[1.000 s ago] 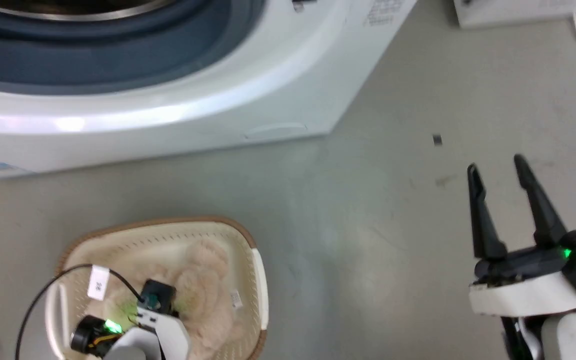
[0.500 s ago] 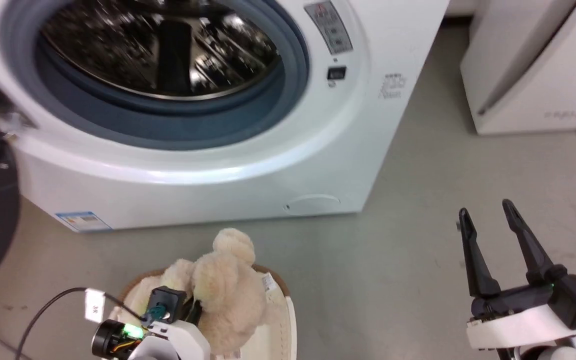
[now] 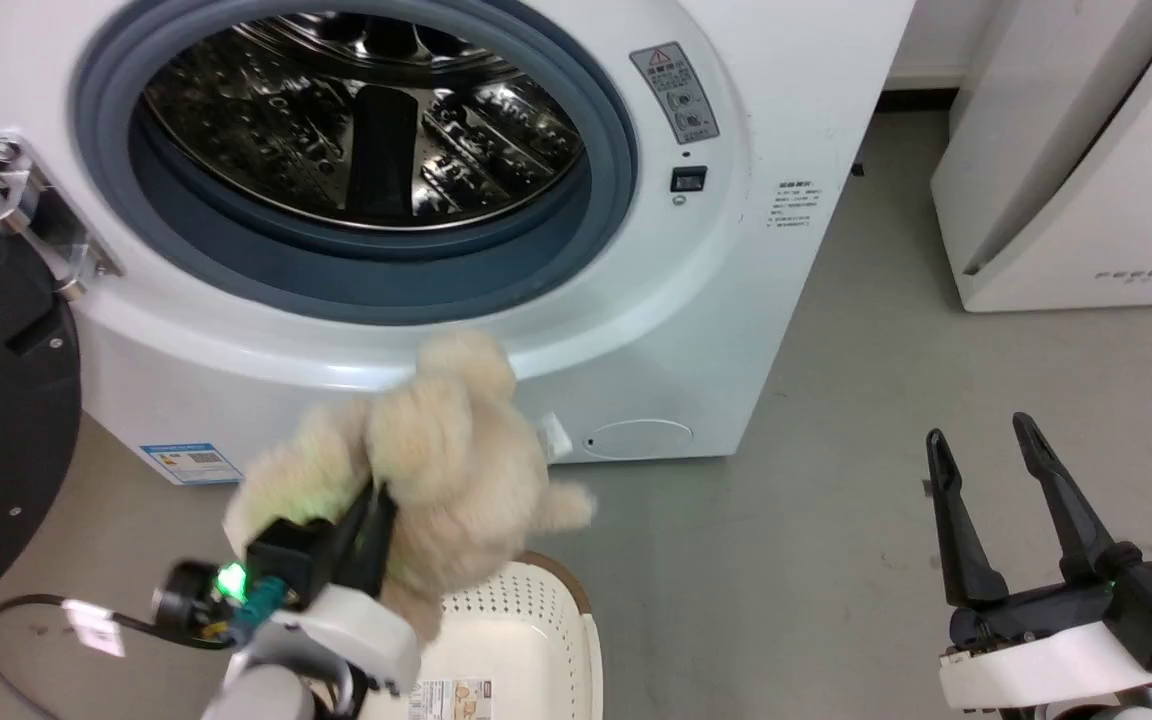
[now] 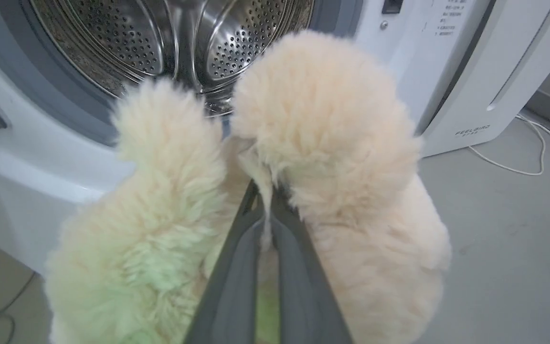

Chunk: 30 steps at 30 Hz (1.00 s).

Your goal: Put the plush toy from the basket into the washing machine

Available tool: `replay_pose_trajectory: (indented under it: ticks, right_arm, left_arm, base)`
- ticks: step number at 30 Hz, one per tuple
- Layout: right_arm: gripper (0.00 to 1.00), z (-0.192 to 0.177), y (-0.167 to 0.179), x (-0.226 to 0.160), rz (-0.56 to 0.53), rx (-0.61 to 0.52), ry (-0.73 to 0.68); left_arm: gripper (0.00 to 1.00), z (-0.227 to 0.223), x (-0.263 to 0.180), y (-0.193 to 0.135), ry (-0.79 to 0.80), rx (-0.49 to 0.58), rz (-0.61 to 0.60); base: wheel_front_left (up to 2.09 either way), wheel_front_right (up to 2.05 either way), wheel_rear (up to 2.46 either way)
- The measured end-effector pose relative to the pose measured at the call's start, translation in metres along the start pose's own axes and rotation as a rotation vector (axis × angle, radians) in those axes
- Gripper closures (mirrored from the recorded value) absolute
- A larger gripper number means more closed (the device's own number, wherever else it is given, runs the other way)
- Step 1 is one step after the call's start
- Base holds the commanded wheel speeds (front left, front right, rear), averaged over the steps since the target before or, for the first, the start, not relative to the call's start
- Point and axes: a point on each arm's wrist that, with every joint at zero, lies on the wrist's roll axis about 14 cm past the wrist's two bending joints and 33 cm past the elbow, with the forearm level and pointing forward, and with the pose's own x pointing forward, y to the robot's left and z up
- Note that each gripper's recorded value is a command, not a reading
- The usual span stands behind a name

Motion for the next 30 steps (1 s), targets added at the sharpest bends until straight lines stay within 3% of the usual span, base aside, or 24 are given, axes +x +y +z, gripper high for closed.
replay_pose_trajectory:
  ticks: [12,22,30]
  right_arm:
    - [0.0,-0.021,-0.015,0.003,-0.043,-0.015,0.058]
    - [0.0,-0.049,-0.032,0.026,-0.081,-0.024,0.107]
    - [0.0,-0.088,-0.046,0.032,-0.119,-0.016,0.192]
  left_arm:
    - [1.0,0.08,0.047,0.025,-0.258,0.058,0.005]
    - [1.0,0.125,0.14,0.047,-0.386,0.163,-0.054]
    - [1.0,0.123,0.229,0.074,-0.345,0.257,-0.058]
  base:
    - [0.0,0.0,0.0]
    - [0.0,0.0,0.0]
    - [0.0,0.0,0.0]
